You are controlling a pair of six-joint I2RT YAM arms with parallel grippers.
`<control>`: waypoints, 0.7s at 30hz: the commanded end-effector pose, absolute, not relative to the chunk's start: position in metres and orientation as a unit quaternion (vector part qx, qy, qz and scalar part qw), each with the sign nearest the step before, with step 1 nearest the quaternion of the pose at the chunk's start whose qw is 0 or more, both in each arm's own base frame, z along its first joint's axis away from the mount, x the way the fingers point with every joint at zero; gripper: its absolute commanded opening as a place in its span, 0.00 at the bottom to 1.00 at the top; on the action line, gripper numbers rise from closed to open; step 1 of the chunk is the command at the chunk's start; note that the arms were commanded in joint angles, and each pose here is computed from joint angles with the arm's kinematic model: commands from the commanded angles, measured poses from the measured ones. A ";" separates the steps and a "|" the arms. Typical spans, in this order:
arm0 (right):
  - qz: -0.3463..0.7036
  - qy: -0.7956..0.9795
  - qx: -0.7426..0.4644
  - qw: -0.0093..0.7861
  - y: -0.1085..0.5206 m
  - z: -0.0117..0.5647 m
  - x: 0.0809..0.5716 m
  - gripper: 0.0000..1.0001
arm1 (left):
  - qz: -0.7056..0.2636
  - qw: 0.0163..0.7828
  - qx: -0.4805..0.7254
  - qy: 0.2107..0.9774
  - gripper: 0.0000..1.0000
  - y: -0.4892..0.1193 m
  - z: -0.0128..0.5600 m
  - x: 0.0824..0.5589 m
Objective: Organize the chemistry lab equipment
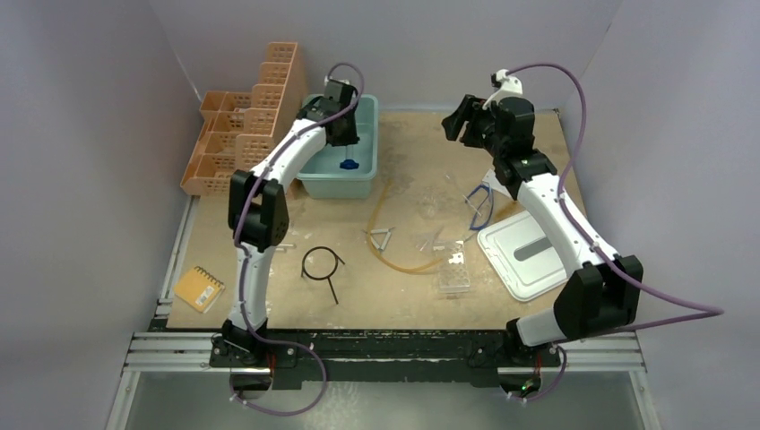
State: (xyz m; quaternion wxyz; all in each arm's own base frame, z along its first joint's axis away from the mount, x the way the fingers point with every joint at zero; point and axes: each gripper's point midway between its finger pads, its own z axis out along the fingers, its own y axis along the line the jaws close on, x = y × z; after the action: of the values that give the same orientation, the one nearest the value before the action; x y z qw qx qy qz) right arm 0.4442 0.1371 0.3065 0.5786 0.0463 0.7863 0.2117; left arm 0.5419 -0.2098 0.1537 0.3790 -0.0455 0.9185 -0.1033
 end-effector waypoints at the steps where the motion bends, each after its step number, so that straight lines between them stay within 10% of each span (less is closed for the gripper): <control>1: 0.195 0.772 0.030 0.605 0.135 0.320 0.452 0.67 | -0.090 0.387 -0.039 0.917 0.00 -0.219 0.158 0.547; 21: 0.180 0.798 0.026 0.574 0.138 0.289 0.462 0.66 | -0.211 0.304 -0.037 0.928 0.06 -0.271 0.081 0.548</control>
State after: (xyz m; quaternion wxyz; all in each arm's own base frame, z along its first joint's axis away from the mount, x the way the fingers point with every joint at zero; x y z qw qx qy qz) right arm 0.4565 0.1380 0.2704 0.5528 0.0288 0.8118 0.1856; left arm 0.5318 -0.2550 0.0539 0.2701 -0.0310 0.9488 -0.1610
